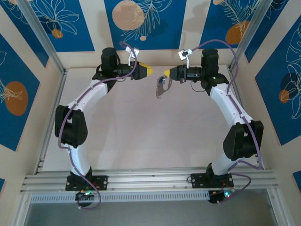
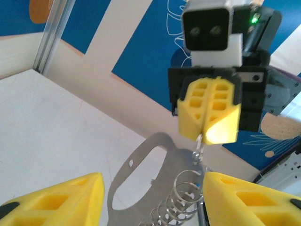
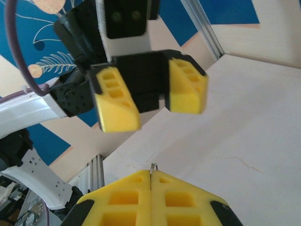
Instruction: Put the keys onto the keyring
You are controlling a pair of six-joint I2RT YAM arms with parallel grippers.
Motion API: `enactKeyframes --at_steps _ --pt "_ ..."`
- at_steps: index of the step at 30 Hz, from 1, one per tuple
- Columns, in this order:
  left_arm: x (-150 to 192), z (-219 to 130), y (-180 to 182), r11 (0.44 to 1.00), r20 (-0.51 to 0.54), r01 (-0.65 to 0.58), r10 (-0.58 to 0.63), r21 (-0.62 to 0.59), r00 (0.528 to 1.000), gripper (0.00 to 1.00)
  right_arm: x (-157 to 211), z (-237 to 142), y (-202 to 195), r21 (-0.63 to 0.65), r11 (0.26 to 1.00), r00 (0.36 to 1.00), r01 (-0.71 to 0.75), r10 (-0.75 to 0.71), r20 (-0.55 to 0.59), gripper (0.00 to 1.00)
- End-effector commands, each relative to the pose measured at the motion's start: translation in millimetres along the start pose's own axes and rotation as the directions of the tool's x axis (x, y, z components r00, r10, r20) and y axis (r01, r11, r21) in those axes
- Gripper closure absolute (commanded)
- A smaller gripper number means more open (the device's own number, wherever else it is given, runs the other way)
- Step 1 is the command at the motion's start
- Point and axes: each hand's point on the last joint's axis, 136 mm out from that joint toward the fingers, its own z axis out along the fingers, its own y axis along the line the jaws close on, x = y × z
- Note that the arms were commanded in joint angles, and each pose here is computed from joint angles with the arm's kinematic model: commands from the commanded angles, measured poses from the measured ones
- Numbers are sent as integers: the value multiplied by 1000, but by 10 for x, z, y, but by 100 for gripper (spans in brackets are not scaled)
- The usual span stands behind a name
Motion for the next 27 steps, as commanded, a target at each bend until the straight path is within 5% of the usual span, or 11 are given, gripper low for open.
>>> enactKeyframes --at_steps 1,27 --pt "-130 -67 -309 995 -23 -87 88 44 996 43 -76 -20 375 -56 996 998 66 -67 -10 100" --pt "-230 -121 -651 966 21 -147 146 215 989 49 -29 222 400 -79 994 996 77 -80 -33 100"
